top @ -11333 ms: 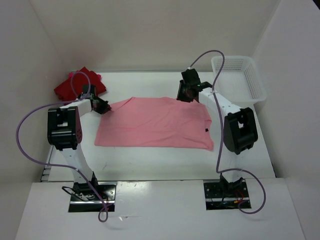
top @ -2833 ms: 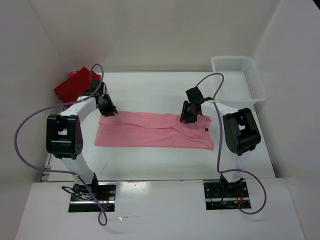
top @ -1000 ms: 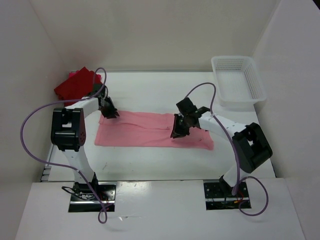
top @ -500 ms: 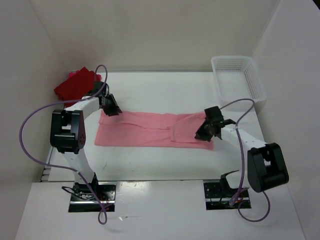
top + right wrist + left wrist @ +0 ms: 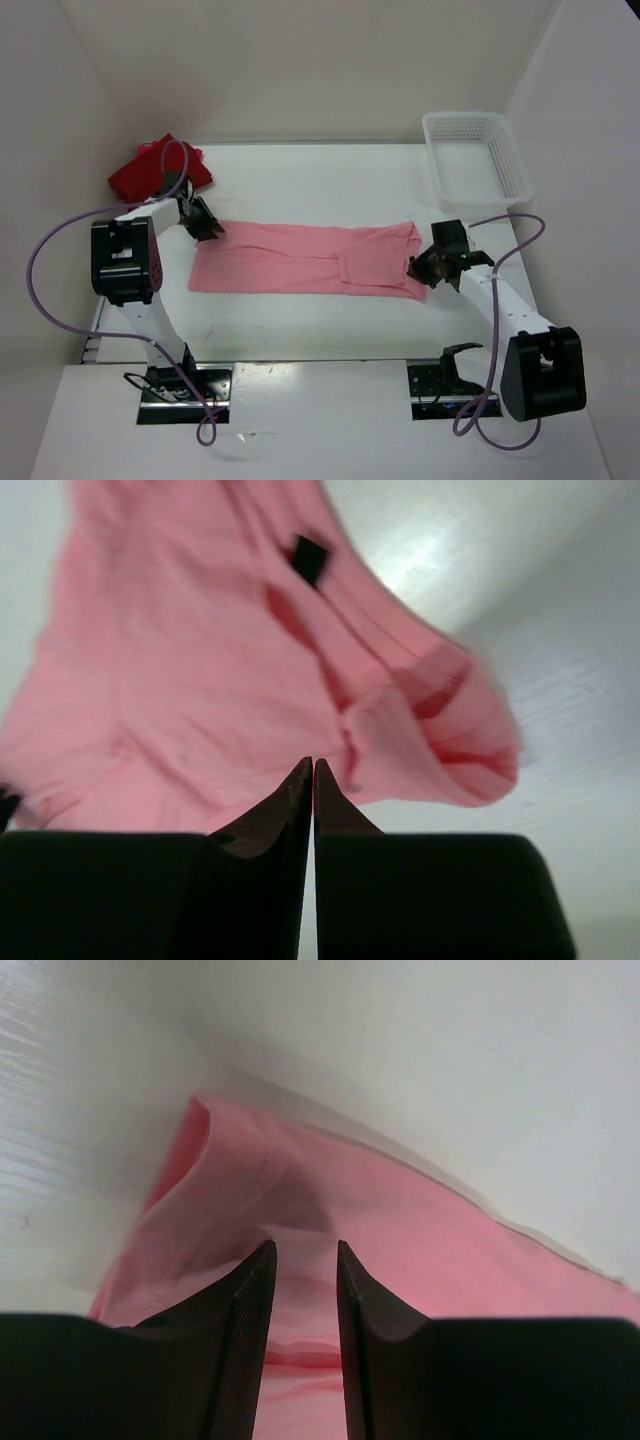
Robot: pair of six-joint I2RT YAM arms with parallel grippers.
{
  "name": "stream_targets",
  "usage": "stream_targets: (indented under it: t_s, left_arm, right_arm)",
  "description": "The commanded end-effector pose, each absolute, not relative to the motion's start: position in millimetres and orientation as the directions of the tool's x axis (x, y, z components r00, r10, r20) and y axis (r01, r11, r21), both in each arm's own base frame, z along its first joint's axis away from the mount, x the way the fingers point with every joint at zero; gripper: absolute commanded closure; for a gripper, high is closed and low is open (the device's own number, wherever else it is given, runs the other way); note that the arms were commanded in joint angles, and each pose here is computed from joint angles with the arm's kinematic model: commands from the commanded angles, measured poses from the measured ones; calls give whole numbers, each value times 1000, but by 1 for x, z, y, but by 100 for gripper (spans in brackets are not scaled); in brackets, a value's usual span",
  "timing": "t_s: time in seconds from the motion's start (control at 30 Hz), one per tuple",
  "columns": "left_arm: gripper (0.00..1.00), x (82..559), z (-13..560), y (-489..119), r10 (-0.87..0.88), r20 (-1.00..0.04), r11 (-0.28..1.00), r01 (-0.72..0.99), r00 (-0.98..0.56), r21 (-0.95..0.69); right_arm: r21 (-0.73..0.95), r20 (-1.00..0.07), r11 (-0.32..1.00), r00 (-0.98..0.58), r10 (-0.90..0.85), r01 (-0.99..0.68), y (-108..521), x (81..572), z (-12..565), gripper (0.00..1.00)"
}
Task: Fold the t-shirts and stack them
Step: Fold the other side of the tshirt into a rectangle
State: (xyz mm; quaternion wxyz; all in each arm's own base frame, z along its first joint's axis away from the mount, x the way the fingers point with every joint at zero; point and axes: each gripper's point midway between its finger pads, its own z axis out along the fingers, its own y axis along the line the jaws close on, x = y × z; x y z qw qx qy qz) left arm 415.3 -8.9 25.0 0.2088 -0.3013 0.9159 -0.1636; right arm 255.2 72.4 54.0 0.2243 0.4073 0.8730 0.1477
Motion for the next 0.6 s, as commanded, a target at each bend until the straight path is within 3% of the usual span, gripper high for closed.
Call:
stream_targets:
  t_s: [0.0, 0.17, 0.33, 0.57]
  left_arm:
    - [62, 420, 53, -6, -616, -337, 771, -458, -712, -442]
    - [62, 435, 76, -42, -551, -383, 809, -363, -742, -462]
    - [61, 448, 69, -50, -546, -386, 810, -350, -744, -470]
    - [59, 474, 97, -101, -453, -456, 846, -208, -766, -490]
  right_arm:
    - [515, -382, 636, -510, 771, 575, 67, 288, 111, 94]
    - [519, -371, 691, -597, 712, 503, 84, 325, 106, 94]
    - [444, -472, 769, -610, 637, 460, 65, 366, 95, 76]
    - [378, -464, 802, -655, 597, 463, 50, 396, 64, 74]
